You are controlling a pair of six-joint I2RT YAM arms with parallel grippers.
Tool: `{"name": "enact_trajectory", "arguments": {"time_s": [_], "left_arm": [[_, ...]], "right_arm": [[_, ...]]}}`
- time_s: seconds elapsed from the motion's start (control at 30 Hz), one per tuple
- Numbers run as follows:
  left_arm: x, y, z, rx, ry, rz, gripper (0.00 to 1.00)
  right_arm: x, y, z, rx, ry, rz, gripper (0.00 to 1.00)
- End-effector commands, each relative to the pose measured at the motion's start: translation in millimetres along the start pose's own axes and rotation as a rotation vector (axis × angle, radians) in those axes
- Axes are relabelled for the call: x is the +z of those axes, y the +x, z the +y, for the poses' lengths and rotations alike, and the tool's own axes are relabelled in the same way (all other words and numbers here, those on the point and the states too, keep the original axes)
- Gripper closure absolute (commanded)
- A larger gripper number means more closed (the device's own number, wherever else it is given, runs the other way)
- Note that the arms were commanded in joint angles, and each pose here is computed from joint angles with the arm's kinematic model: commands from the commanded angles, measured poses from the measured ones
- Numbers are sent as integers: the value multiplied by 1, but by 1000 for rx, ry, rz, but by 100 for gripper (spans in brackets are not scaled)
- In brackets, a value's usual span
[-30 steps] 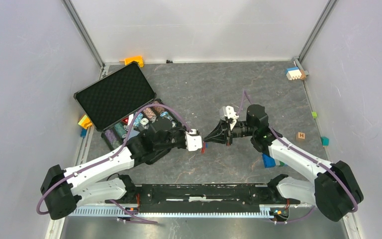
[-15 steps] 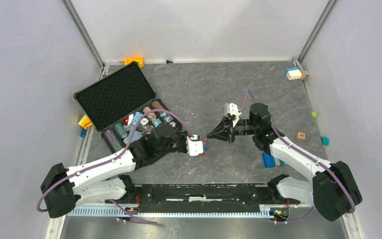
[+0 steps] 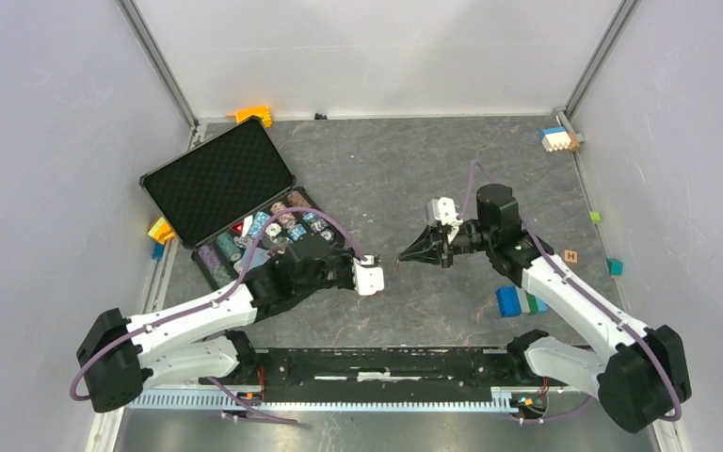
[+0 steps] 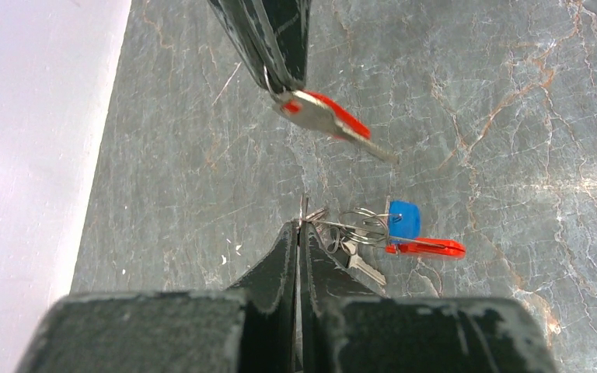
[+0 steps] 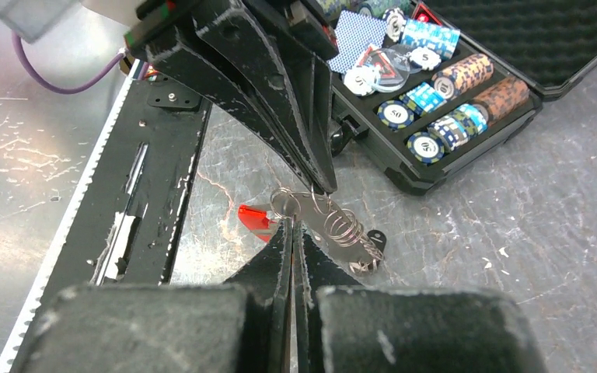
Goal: Put the keys on the keyring
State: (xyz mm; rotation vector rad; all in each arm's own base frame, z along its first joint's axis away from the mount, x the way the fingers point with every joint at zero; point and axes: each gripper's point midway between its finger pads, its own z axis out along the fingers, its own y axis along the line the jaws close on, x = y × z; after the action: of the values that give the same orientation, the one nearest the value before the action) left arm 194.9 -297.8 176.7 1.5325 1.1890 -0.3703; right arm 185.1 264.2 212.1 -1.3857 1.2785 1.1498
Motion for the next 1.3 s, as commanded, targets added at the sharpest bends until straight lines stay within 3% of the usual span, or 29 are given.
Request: {"name": "enact_trajectory", "arguments": {"time_s": [0.0, 0.23, 0.53, 1.27], "left_arm": [[1, -18, 14, 54, -43, -65, 98], [-3, -28, 6, 40, 7, -104, 98], [-3, -38, -6, -17, 75, -148, 98], [9, -25, 9, -113, -39, -136, 98]], "right_arm": [[-10, -20, 5, -107, -20, 7, 100], [-14, 11, -17, -116, 97, 121, 100], [9, 33, -8, -145, 37, 158, 100], [16, 16, 6, -83, 6, 40, 100]]}}
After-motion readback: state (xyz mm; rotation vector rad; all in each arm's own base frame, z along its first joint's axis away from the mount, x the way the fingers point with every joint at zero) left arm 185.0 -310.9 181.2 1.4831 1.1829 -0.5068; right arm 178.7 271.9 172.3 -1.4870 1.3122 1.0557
